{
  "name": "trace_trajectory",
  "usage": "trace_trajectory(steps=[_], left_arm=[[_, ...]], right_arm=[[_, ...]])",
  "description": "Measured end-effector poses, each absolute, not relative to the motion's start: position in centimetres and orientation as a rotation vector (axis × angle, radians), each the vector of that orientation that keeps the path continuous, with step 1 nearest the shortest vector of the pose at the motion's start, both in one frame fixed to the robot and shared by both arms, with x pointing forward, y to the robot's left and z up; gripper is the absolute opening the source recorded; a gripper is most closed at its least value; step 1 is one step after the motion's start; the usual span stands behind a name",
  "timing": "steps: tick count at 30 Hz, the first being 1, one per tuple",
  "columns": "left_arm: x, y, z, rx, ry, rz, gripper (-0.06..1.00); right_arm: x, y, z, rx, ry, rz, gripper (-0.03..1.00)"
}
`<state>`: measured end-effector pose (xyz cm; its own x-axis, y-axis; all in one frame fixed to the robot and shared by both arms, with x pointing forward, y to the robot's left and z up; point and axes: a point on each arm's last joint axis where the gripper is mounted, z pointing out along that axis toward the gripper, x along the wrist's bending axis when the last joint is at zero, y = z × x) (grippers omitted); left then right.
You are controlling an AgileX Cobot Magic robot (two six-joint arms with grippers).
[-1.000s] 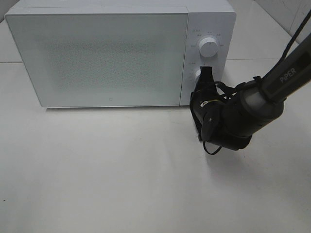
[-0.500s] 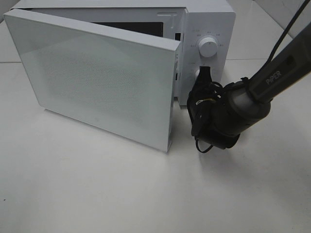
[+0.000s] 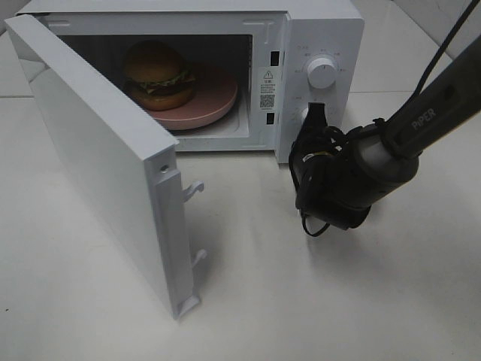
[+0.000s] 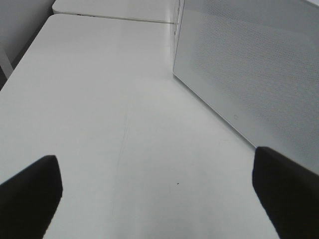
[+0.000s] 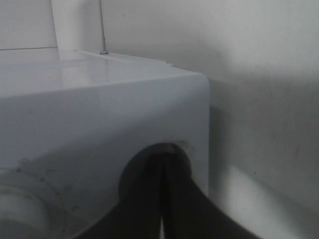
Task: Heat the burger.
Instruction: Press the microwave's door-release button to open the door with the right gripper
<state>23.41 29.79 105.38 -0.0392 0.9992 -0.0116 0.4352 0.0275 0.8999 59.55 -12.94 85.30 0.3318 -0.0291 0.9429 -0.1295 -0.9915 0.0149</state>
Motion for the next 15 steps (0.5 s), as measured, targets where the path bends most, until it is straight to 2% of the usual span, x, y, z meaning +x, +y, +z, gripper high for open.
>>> trace_trajectory(steps=[15], left_arm=[[23.41,29.79,105.38,1.5,1.571,0.973,0.95]], right_arm=[[59.51,-12.85,85.72,2.527,-0.169,1.748,0.02]])
